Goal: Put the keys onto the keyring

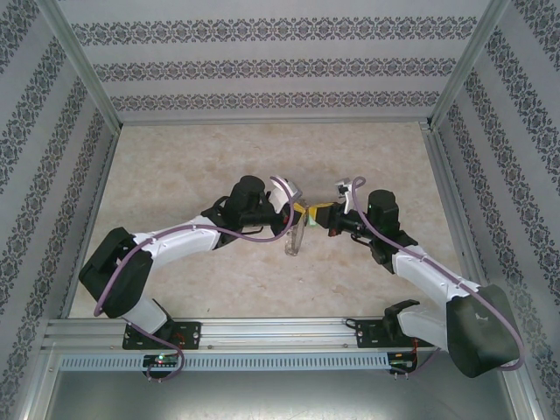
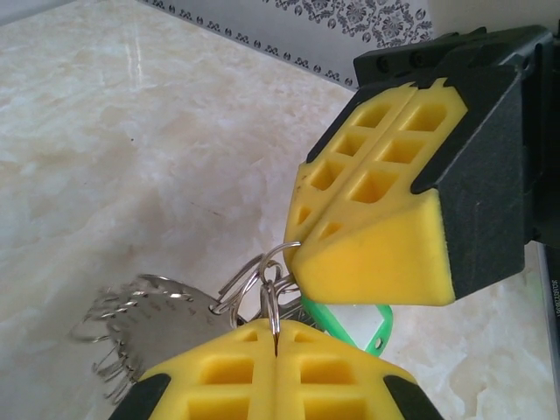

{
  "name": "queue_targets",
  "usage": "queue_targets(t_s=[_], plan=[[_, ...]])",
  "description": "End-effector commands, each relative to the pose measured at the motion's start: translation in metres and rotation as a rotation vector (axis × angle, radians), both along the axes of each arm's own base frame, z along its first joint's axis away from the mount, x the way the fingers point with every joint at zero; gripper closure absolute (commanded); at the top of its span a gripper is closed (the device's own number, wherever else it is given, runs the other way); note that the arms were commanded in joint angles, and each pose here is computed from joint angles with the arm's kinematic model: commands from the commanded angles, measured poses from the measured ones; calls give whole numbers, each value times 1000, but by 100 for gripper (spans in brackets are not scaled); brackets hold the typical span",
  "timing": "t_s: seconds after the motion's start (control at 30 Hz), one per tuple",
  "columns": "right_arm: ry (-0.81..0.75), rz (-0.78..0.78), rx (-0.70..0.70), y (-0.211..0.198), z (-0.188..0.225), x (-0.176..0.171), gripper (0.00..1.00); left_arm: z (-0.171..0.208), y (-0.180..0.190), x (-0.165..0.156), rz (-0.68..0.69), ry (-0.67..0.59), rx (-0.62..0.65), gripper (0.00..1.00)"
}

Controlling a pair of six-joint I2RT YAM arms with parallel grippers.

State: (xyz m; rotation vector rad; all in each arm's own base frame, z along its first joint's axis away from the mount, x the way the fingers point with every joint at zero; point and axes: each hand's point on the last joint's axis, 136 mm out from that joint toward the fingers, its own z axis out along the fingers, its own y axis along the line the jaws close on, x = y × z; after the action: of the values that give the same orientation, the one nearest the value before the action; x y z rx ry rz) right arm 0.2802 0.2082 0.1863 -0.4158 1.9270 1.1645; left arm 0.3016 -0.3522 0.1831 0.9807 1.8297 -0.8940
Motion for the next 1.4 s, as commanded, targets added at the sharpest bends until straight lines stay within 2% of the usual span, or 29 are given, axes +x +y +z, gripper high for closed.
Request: queue_targets(t_s=[0.0,0.07,0.1,0.17,0.2,0.23,0.5,0.77,1.37], plan=[[-26,-34,-1,-6,4,5,100,34,-4,-5,-43,-70,-54,100],[-22,-33,0,-6,3,5,99,33,-4,-6,-44,-69,-54,100],[-20,-34,-1,-6,2,5,90,34,-4,-6,-44,-72,-56,100],[-15,-36,0,-7,1,4,63,34,-3,-6,-42,-76,-57,100],[-12,-39,0,-8,-1,3,53,34,-2,-6,-41,-78,-56,100],[-12,-45,-1,-9,-2,3,50,35,-2,-6,-42,-80,-56,100],[-53,-74,37,-24,16,-1,46,42,1,-9,-72,-105,-49,100],[-124,-16,97,-22,44,-5,42,59,11,-13,-122,-123,-54,100],[-150,90,151,13,77,-7,46,79,24,-12,-169,-133,-72,100]])
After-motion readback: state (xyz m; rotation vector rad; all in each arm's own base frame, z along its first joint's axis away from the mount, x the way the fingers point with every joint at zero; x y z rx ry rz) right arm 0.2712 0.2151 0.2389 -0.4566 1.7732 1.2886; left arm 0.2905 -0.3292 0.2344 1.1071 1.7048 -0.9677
